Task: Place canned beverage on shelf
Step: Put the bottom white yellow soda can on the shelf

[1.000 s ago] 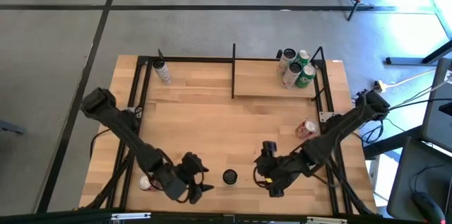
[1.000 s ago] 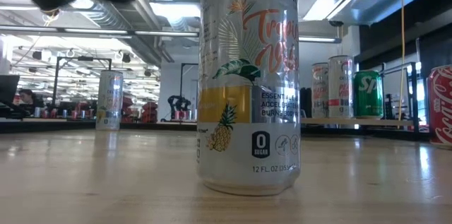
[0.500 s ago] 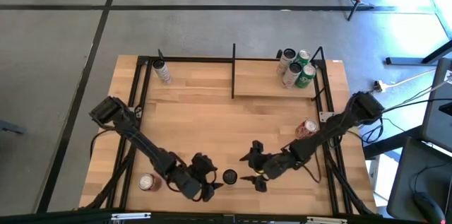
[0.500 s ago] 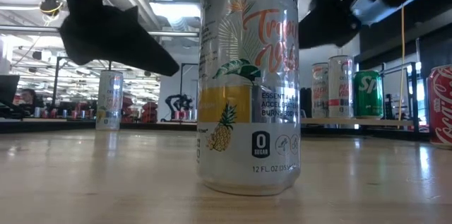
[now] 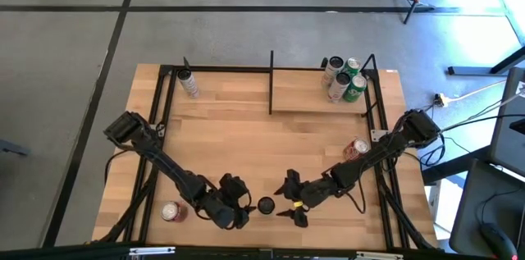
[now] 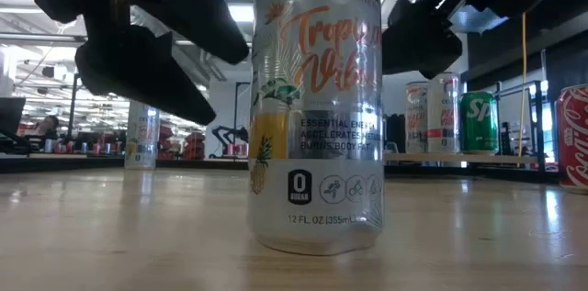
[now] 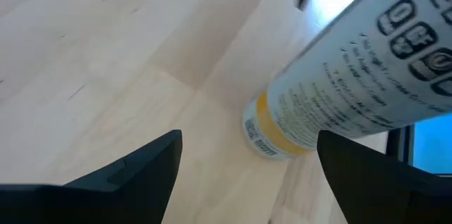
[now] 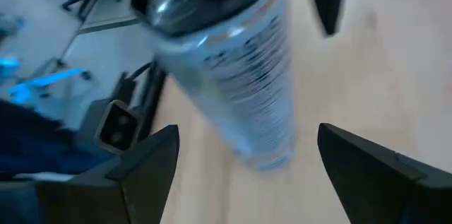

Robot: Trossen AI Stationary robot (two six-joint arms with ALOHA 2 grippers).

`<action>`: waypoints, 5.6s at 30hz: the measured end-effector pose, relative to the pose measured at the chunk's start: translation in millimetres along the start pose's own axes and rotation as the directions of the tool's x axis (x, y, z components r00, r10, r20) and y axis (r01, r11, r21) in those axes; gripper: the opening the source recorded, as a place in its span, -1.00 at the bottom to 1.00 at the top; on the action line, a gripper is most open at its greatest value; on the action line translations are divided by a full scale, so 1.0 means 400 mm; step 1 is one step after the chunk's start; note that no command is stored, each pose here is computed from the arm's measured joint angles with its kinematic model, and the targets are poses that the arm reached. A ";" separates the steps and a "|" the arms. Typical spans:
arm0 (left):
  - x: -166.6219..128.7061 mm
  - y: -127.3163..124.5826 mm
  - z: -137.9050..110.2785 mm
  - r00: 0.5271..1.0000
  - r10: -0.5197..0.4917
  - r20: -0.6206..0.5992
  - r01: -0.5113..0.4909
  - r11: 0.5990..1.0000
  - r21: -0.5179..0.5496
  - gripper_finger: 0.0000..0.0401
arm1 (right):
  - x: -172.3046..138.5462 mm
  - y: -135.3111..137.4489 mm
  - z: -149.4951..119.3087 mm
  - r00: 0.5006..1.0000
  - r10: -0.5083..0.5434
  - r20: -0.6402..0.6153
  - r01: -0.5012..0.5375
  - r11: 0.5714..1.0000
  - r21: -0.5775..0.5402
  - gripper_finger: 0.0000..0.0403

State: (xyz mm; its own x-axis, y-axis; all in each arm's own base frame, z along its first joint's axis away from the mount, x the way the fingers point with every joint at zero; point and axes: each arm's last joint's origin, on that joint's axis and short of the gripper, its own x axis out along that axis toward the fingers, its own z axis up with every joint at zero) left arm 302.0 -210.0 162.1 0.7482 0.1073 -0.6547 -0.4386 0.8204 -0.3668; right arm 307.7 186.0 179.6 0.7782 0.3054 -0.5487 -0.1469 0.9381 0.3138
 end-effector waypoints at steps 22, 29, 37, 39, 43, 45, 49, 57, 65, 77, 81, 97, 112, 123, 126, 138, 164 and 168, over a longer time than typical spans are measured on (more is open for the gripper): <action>-0.079 -0.026 0.006 0.988 -0.117 -0.100 0.112 0.992 -0.056 0.62 | -0.029 0.021 0.057 0.980 0.028 0.197 -0.030 1.000 0.007 0.62; -0.063 -0.017 0.022 0.997 -0.070 -0.022 0.070 0.997 -0.034 0.62 | 0.021 0.021 0.044 0.959 0.060 0.276 -0.048 0.997 -0.053 0.62; -0.053 -0.007 0.036 0.999 -0.048 -0.012 0.048 0.999 -0.010 0.62 | 0.074 0.022 0.035 0.965 0.036 0.258 -0.006 0.993 -0.117 0.62; -0.049 -0.005 0.041 0.999 -0.045 -0.010 0.045 0.999 0.002 0.62 | 0.079 0.025 0.039 0.965 0.030 0.259 0.003 0.992 -0.125 0.61; -0.048 0.005 0.047 0.998 -0.033 -0.046 0.034 0.999 0.011 0.62 | 0.080 0.031 0.055 0.959 0.011 0.285 0.025 0.992 -0.124 0.45; -0.062 0.012 0.055 0.997 -0.023 -0.069 0.025 0.999 0.023 0.62 | 0.078 0.031 0.059 0.957 -0.009 0.289 0.050 0.989 -0.137 0.27; -0.135 0.025 0.096 0.994 -0.035 -0.106 0.047 0.993 0.110 0.62 | 0.057 0.026 0.070 0.958 -0.071 0.279 0.112 0.984 -0.136 0.11; -0.323 0.100 0.206 0.994 -0.060 -0.088 0.078 0.973 0.217 0.62 | -0.087 -0.034 0.180 0.909 -0.256 0.330 0.287 0.957 -0.048 0.11; -0.431 0.169 0.299 0.992 -0.125 0.036 0.107 0.940 0.324 0.62 | -0.335 -0.214 0.299 0.755 -0.548 0.361 0.535 0.832 0.144 0.11; -0.449 0.230 0.362 0.988 -0.048 0.144 -0.007 0.932 0.362 0.62 | -0.505 -0.548 0.308 0.600 -0.781 0.176 0.740 0.625 0.250 0.11; -0.443 0.242 0.379 0.979 0.012 0.204 -0.076 0.947 0.311 0.62 | -0.516 -0.643 0.300 0.601 -0.785 0.154 0.750 0.620 0.231 0.11; -0.440 0.256 0.398 0.936 0.133 0.325 -0.180 0.977 0.119 0.62 | -0.556 -0.793 0.205 0.625 -0.756 0.196 0.713 0.655 0.250 0.11; -0.440 0.257 0.399 0.932 0.142 0.332 -0.197 0.970 0.139 0.62 | -0.543 -0.823 0.174 0.622 -0.771 0.135 0.733 0.635 0.244 0.11; -0.440 0.257 0.399 0.933 0.141 0.332 -0.196 0.971 0.140 0.62 | -0.542 -0.823 0.174 0.624 -0.771 0.131 0.732 0.634 0.249 0.27; -0.440 0.257 0.399 0.933 0.141 0.332 -0.196 0.970 0.140 0.62 | -0.542 -0.823 0.174 0.628 -0.766 0.133 0.726 0.639 0.252 0.51; -0.440 0.257 0.399 0.933 0.141 0.332 -0.196 0.970 0.141 0.62 | -0.543 -0.824 0.173 0.607 -0.785 0.120 0.744 0.616 0.259 0.48; -0.440 0.257 0.398 0.933 0.141 0.331 -0.197 0.970 0.143 0.62 | -0.573 -0.806 0.193 0.566 -0.821 0.071 0.759 0.553 0.343 0.23; -0.440 0.255 0.397 0.942 0.121 0.313 -0.175 0.973 0.150 0.62 | -0.573 -0.806 0.191 0.552 -0.832 0.058 0.772 0.536 0.343 0.29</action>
State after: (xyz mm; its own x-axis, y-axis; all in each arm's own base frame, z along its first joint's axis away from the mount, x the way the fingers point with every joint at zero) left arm 204.7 -55.9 344.8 0.8075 0.3760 -0.4545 -0.4829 0.8639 -0.1431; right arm 223.3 -199.0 263.6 0.5870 -0.6216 -0.5187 0.7313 0.6820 0.0102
